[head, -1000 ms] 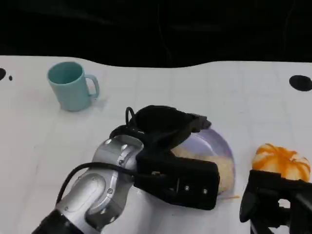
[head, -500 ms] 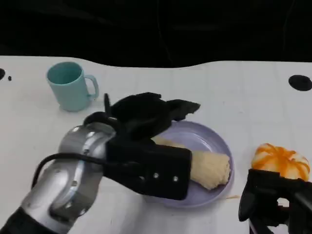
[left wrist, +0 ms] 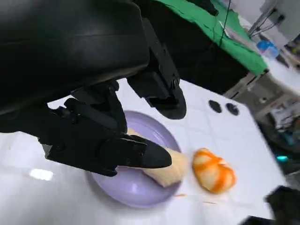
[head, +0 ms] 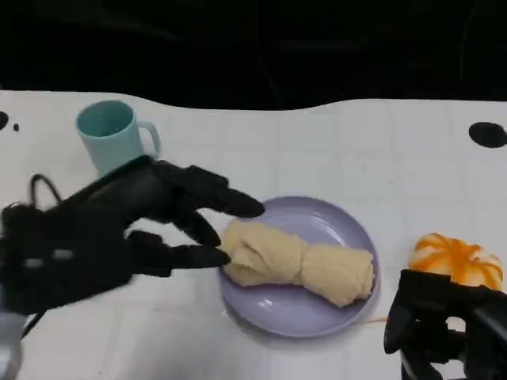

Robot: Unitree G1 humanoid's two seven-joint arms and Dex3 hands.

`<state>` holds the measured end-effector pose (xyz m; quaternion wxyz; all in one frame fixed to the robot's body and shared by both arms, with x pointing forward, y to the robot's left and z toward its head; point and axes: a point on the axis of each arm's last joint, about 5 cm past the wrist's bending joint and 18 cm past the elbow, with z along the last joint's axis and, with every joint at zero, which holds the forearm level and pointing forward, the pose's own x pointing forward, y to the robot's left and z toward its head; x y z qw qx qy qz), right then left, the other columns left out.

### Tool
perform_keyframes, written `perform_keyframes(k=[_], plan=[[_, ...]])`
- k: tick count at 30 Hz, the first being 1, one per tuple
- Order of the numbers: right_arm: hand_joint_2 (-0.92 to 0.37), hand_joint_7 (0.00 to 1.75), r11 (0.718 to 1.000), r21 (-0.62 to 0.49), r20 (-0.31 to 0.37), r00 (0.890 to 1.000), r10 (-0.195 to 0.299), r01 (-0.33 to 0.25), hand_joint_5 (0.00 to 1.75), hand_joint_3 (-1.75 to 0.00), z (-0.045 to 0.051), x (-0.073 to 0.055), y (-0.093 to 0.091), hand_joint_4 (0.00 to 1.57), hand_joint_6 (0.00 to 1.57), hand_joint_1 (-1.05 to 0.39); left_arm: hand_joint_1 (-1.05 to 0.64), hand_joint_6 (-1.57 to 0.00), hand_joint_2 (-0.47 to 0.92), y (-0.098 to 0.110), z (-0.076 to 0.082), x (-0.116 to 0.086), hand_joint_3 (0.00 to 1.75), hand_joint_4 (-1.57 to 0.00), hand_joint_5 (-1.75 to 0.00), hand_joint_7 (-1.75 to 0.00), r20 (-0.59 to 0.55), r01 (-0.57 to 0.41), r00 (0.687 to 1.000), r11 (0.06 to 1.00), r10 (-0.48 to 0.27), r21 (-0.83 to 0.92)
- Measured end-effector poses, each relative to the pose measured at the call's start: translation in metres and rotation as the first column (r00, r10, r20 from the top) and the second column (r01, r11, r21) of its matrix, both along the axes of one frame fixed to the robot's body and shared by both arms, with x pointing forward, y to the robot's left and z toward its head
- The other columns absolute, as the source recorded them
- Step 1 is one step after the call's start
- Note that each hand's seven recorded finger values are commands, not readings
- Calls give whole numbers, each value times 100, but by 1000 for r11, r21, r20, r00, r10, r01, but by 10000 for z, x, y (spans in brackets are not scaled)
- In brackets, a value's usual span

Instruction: Grasp the towel on the left side of the plate with the left hand and place it into the plate.

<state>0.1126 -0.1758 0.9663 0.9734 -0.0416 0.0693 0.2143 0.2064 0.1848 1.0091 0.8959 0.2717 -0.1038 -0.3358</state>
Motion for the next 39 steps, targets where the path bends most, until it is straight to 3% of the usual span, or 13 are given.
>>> perform_keyframes(k=[1, 2, 4, 6, 7, 9, 11, 15, 20, 24, 31, 39], plan=[[-47, 160, 1000, -1, -4, 1000, -1, 1, 175, -134, -2, -2, -1, 75, 63, -4, -26, -90, 92, 42, -20, -48, 22, -87, -52, -7, -25, -7, 1000, 999, 6, -40], [-47, 160, 1000, -1, -6, 1000, -2, 2, 175, -134, -2, -3, -2, 75, 63, -4, -18, -96, 86, 75, -40, -90, 38, -87, -60, -8, -47, -15, 999, 998, 12, -67], [-47, 160, 1000, -2, -3, 1000, -1, 1, 175, -134, 2, -1, -6, 75, 63, -4, -9, -109, 64, 135, -92, -180, 91, -86, -81, -10, -86, -39, 996, 988, 26, -148], [-47, 160, 1000, -4, -2, 1000, 1, -1, 175, -134, 5, 1, -11, 75, 63, -4, -14, -111, 66, 180, -170, -271, 93, -84, -104, -28, -128, -86, 990, 965, 55, -247], [-48, 160, 1000, -5, -2, 1000, 1, -1, 175, -134, 4, 0, -13, 75, 62, -4, -16, -101, 67, 199, -214, -317, 91, -83, -115, -55, -153, -114, 986, 950, 71, -292], [-48, 160, 1000, -5, -3, 1000, 3, -3, 175, -134, 3, 0, -16, 75, 62, -3, -17, -93, 65, 229, -297, -389, 93, -87, -125, -92, -206, -163, 974, 917, 92, -364], [-48, 161, 1000, -6, -2, 1000, 5, -5, 175, -133, 5, 2, -18, 75, 62, -3, -16, -87, 63, 242, -358, -461, 99, -87, -134, -115, -252, -215, 961, 871, 110, -442], [-48, 161, 1000, -12, 2, 1000, 4, -4, 175, -134, 10, 8, -23, 74, 62, -2, -19, -75, 68, 217, -459, -663, 99, -79, -151, -136, -369, -324, 922, 756, 118, -569], [-48, 161, 1000, -14, 3, 1000, 9, -9, 175, -133, 9, 21, -28, 74, 61, -2, -19, -73, 64, 181, -510, -834, 108, -82, -155, -147, -436, -398, 890, 696, 134, -598], [-49, 160, 1000, -14, -5, 1000, 7, -7, 175, -132, -22, 35, -51, 74, 61, -2, -19, -72, 63, 126, -560, -897, 105, -79, -158, -148, -463, -434, 874, 671, 149, -602], [-50, 161, 1000, -15, -9, 1000, 10, -10, 175, -131, -39, 34, -68, 73, 61, -1, -16, -73, 55, 78, -668, -902, 122, -84, -159, -147, -467, -456, 868, 641, 167, -617], [-50, 162, 1000, -15, 1, 1000, 15, -15, 175, -132, -67, 30, -86, 73, 61, 0, -17, -73, 55, 73, -724, -888, 121, -83, -161, -148, -449, -461, 872, 633, 195, -622]])
